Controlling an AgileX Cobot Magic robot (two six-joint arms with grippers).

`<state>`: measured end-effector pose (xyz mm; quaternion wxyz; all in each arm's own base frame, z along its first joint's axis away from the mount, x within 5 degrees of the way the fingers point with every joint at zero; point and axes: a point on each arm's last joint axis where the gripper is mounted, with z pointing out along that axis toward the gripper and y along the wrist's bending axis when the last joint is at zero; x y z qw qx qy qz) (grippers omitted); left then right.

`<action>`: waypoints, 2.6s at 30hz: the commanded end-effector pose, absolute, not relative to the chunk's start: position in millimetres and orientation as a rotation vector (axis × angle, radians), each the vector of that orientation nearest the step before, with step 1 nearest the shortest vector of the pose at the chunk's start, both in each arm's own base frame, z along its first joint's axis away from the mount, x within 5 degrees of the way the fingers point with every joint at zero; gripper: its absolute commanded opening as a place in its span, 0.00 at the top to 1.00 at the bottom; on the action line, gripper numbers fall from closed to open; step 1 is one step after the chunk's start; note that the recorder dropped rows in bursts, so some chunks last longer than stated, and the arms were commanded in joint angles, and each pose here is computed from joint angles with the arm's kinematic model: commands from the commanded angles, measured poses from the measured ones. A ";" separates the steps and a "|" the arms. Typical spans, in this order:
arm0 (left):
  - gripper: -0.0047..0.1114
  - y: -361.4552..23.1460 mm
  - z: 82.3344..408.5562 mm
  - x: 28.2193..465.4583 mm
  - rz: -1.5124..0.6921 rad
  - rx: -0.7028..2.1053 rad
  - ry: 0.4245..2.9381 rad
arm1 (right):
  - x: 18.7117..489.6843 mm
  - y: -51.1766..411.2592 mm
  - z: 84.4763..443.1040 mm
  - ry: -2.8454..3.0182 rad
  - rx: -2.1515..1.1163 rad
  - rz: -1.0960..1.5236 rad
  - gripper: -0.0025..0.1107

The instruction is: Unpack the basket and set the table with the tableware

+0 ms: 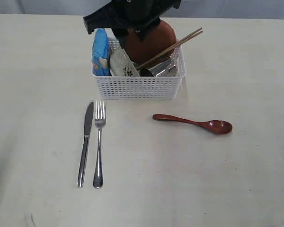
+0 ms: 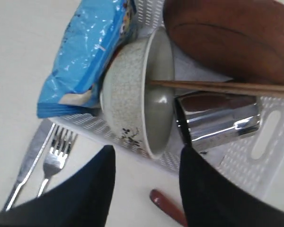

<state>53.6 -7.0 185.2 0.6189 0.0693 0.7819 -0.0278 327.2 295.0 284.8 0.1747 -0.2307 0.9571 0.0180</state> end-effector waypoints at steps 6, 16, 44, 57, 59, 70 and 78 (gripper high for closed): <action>0.96 -7.0 184.2 53.5 -0.063 0.161 1.797 | 340.1 303.5 249.2 2.715 -0.865 0.053 0.60; 0.96 -7.0 184.2 53.5 -0.063 0.161 1.797 | 355.2 308.2 214.9 2.753 -0.828 0.104 0.60; 0.96 -7.0 184.2 53.5 -0.063 0.161 1.797 | 354.6 310.4 211.8 2.747 -0.877 0.128 0.98; 0.96 -7.0 184.2 53.5 -0.063 0.161 1.797 | 353.8 318.1 218.8 2.698 -0.867 0.261 0.98; 0.96 -7.0 184.2 53.5 -0.063 0.161 1.797 | 353.9 317.8 222.6 2.681 -0.870 0.262 0.98; 0.96 -7.0 184.2 53.5 -0.063 0.161 1.797 | 350.5 315.3 233.4 2.667 -0.898 0.264 0.98; 0.96 -7.0 184.2 53.5 -0.063 0.161 1.797 | 348.6 313.2 232.3 2.686 -0.935 0.240 0.98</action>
